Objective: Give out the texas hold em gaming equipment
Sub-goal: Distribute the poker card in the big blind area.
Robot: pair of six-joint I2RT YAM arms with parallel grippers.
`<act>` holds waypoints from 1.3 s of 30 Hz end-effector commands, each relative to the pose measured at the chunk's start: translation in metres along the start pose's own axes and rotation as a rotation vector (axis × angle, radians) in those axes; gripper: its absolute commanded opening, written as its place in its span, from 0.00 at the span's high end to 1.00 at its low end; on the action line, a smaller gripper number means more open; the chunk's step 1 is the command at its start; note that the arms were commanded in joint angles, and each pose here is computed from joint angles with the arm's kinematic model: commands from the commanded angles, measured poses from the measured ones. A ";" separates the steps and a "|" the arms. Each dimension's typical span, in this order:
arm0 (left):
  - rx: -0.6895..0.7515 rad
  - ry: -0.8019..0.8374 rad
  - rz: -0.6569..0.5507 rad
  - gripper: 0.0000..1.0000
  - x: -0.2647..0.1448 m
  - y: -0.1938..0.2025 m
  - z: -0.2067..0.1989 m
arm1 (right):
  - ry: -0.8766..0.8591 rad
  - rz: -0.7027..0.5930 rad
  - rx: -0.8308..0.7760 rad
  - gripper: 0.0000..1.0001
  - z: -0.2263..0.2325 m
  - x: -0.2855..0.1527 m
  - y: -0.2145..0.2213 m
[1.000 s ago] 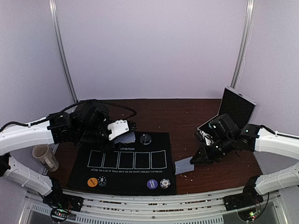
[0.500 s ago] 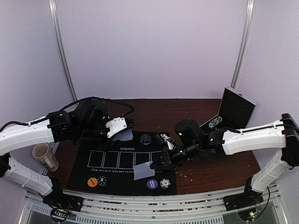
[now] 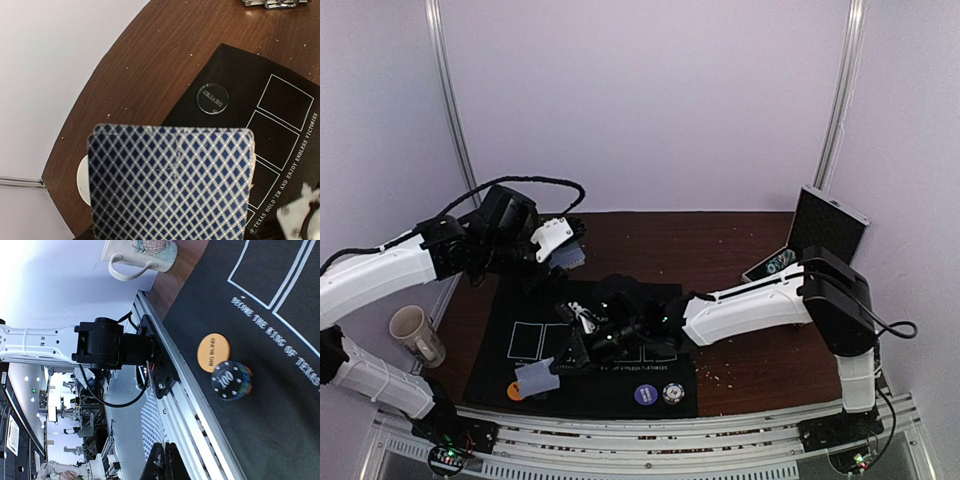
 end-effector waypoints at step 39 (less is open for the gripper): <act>-0.076 -0.100 -0.032 0.39 -0.010 -0.020 0.030 | 0.016 -0.224 0.418 1.00 -0.007 0.161 -0.041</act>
Point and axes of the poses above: each gripper's point midway between its finger pads, its own x axis out along the fingers, its own z axis along the line the jaws close on, y = z × x, the point moved 10 cm from there along -x, back along the fingers, and after that the axes turned 1 degree about x, right-handed, at the moved point
